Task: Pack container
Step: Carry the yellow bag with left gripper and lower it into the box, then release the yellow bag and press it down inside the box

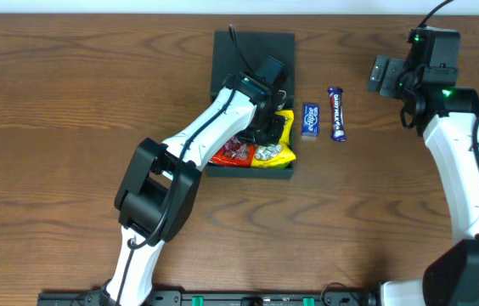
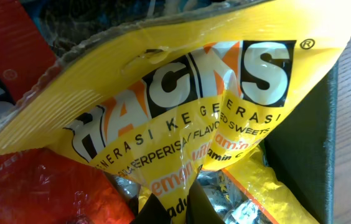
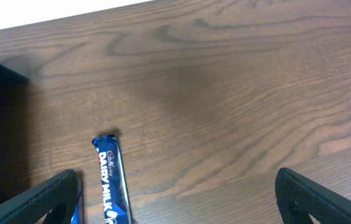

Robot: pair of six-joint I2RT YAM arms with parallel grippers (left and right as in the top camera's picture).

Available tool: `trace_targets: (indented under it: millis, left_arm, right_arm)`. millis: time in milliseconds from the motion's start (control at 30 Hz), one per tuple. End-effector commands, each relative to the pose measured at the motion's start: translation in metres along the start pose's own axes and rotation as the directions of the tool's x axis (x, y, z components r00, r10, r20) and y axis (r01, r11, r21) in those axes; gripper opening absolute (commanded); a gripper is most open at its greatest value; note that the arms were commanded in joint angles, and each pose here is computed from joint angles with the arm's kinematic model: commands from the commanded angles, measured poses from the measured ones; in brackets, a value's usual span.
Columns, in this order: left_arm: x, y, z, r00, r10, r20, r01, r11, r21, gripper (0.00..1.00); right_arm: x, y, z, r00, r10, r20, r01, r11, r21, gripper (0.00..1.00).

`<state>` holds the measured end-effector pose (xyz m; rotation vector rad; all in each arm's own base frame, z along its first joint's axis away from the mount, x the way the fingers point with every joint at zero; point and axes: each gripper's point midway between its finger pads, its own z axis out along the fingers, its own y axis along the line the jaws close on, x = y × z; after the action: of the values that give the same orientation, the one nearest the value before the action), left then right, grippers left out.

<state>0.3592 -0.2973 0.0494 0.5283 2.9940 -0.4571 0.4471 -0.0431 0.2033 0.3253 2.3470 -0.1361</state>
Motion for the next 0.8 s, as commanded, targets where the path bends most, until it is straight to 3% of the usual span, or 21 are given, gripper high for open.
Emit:
trace_targets:
  millis: [0,133,200,233,267,300,333,367,400,433,467,500,533,767]
  left_arm:
    - [0.002,0.004,-0.005,1.0,-0.007,-0.003,0.007,1.0,0.003,0.06]
    - [-0.014,0.007,-0.04,0.994,0.033,0.104,-0.031,0.999,-0.026,0.09]
    - [-0.021,0.007,-0.058,0.985,0.073,0.157,-0.066,0.997,-0.046,0.3]
    - [-0.023,0.005,-0.067,0.979,0.096,0.182,-0.088,0.995,-0.051,0.5]
    - [-0.026,0.002,-0.077,0.97,0.122,0.208,-0.113,0.992,-0.052,0.63]
    - [-0.028,0.0,-0.085,0.963,0.14,0.231,-0.131,0.99,-0.054,0.71]
    - [-0.03,-0.003,-0.094,0.954,0.162,0.254,-0.152,0.987,-0.056,0.72]
    - [-0.032,-0.005,-0.102,0.944,0.184,0.274,-0.174,0.983,-0.058,0.72]
    - [-0.033,-0.007,-0.107,0.935,0.208,0.286,-0.198,0.978,-0.064,0.65]
    - [-0.032,-0.009,-0.111,0.928,0.232,0.293,-0.221,0.973,-0.07,0.5]
    - [-0.032,-0.01,-0.114,0.921,0.253,0.296,-0.242,0.967,-0.075,0.27]
    - [-0.031,-0.011,-0.114,0.918,0.269,0.292,-0.258,0.963,-0.078,0.1]
    - [-0.029,-0.012,-0.114,0.916,0.283,0.284,-0.274,0.959,-0.071,0.06]
    - [0.007,-0.036,-0.093,0.853,0.495,0.169,-0.511,0.857,0.072,0.06]
  right_arm:
    - [-0.002,-0.006,0.001,1.0,0.018,0.005,-0.019,1.0,0.017,0.99]
    - [-0.002,-0.006,0.001,1.0,0.019,0.006,-0.019,1.0,0.017,0.99]
    - [-0.002,-0.006,0.001,1.0,0.019,0.006,-0.019,1.0,0.017,0.99]
    - [-0.003,-0.006,0.001,1.0,0.019,0.006,-0.019,1.0,0.016,0.99]
    - [-0.003,-0.006,0.001,1.0,0.019,0.006,-0.019,1.0,0.016,0.99]
    - [-0.003,-0.006,0.001,1.0,0.019,0.006,-0.019,1.0,0.016,0.99]
    - [-0.002,-0.006,0.001,1.0,0.019,0.006,-0.019,1.0,0.017,0.99]
    - [-0.002,-0.006,0.001,1.0,0.019,0.006,-0.019,1.0,0.017,0.99]
    - [-0.003,-0.006,0.001,1.0,0.019,0.006,-0.019,1.0,0.016,0.99]
    - [-0.003,-0.006,0.001,1.0,0.019,0.006,-0.019,1.0,0.016,0.99]
    - [-0.003,-0.006,0.001,1.0,0.019,0.006,-0.019,1.0,0.016,0.99]
    - [-0.003,-0.006,0.001,1.0,0.019,0.006,-0.019,1.0,0.016,0.99]
    - [-0.002,-0.006,0.001,1.0,0.019,0.006,-0.019,1.0,0.017,0.99]
    - [-0.003,-0.006,0.001,1.0,0.019,0.006,-0.019,1.0,0.016,0.99]
